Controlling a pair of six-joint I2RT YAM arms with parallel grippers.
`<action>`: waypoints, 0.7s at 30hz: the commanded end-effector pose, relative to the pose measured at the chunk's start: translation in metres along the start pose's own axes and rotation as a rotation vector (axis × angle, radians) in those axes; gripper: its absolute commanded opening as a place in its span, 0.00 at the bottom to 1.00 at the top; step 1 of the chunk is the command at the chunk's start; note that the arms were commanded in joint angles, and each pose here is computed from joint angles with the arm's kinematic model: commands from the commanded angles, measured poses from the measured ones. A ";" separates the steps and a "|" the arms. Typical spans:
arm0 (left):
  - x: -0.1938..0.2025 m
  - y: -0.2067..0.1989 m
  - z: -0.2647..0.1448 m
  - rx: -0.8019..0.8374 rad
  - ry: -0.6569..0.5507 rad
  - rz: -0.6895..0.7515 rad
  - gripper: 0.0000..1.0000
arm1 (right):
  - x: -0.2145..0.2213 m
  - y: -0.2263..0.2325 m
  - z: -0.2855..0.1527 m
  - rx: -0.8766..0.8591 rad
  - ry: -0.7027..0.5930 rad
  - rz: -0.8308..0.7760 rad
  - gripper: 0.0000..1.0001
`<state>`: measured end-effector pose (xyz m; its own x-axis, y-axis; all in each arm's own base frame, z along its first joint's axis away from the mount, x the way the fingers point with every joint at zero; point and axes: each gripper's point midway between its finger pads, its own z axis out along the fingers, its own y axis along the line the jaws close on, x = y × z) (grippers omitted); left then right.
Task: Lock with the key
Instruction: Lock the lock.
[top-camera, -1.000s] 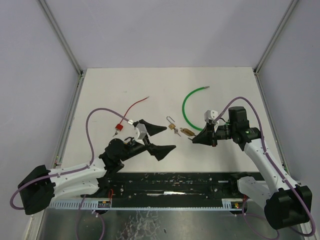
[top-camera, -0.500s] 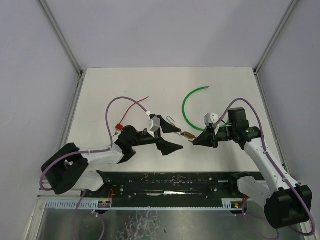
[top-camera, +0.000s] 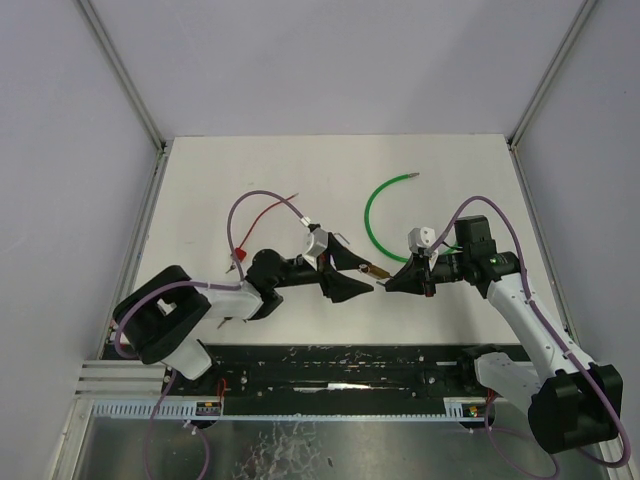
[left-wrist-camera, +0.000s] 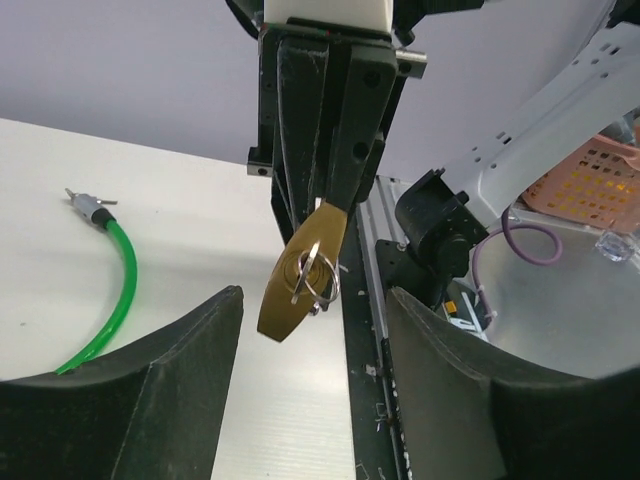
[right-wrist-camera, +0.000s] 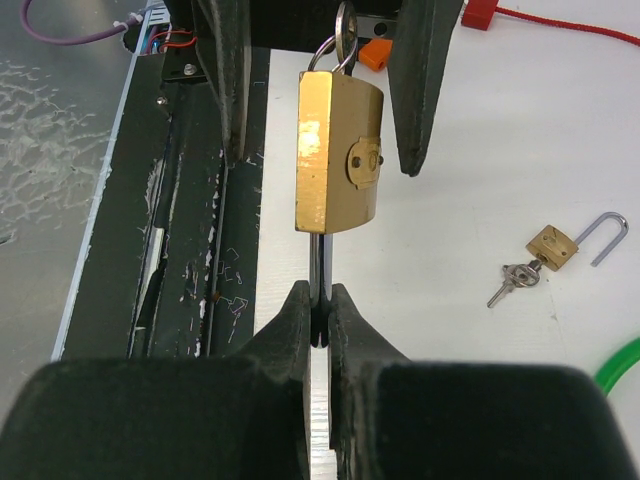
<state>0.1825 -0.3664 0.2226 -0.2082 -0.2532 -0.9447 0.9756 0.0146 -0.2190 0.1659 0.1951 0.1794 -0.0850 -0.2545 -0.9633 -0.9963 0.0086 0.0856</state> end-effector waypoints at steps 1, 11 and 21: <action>-0.026 -0.013 0.007 0.082 -0.081 0.032 0.57 | -0.026 0.003 -0.001 -0.040 -0.074 -0.076 0.00; -0.025 -0.014 0.010 0.099 -0.071 0.005 0.52 | -0.026 0.004 -0.001 -0.048 -0.081 -0.070 0.00; -0.021 -0.014 0.020 0.105 -0.056 -0.043 0.31 | -0.025 0.003 0.000 -0.049 -0.077 -0.053 0.00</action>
<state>0.1774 -0.3755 0.2336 -0.2779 -0.2656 -0.9232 0.9605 -0.0645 -0.2706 0.1633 0.1968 0.1820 -0.0901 -0.2363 -0.9675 -0.9955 -0.0087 0.0949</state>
